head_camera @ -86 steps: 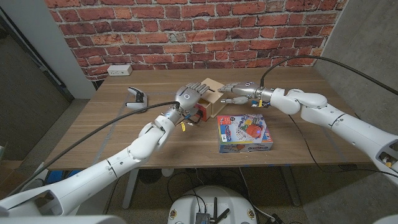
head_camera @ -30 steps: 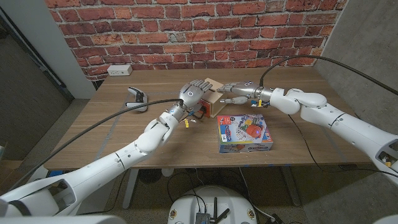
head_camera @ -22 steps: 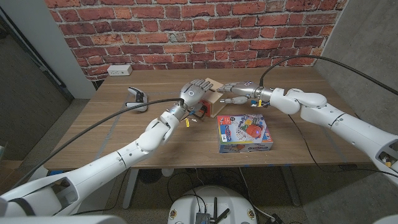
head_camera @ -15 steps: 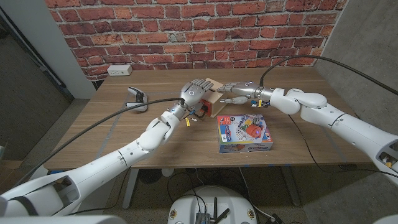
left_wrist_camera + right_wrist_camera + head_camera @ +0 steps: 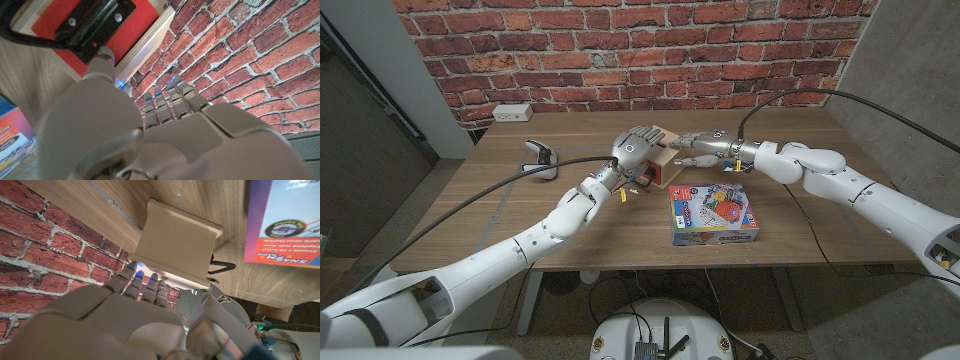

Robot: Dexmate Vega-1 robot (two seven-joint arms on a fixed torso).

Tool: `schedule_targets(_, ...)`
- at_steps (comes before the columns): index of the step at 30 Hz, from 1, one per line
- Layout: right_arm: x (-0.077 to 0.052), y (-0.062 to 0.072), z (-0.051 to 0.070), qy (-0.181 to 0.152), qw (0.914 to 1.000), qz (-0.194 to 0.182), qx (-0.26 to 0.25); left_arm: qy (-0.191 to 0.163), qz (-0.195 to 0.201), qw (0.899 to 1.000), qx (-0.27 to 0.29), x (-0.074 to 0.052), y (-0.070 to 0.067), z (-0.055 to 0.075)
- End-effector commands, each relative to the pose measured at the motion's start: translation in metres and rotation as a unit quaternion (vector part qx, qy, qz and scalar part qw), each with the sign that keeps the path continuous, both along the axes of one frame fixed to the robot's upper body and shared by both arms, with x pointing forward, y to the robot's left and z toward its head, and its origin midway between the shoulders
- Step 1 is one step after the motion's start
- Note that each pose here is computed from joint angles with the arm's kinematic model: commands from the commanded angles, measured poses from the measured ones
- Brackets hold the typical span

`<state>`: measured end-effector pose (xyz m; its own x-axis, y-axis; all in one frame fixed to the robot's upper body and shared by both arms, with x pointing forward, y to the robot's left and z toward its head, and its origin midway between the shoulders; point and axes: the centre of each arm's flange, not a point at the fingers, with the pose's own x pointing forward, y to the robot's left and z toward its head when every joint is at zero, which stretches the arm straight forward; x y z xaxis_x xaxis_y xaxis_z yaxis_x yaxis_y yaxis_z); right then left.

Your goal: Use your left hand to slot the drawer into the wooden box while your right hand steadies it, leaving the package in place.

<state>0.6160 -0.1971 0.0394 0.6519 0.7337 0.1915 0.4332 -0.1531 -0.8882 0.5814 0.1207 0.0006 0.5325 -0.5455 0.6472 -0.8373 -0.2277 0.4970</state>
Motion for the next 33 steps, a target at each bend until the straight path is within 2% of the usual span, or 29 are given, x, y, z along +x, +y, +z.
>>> schedule_targets(1,0.000,0.000,0.000,-0.001,1.0000,0.001,0.003,0.000,-0.004,1.000,0.002,0.007,-0.001,0.000)
schedule_targets(17,0.002,0.000,0.002,-0.003,1.0000,0.000,0.002,0.000,-0.007,1.000,0.002,0.011,-0.003,0.003)
schedule_targets(33,-0.001,0.002,0.004,-0.007,1.0000,0.001,0.007,0.012,0.005,1.000,0.001,-0.002,0.004,-0.002)
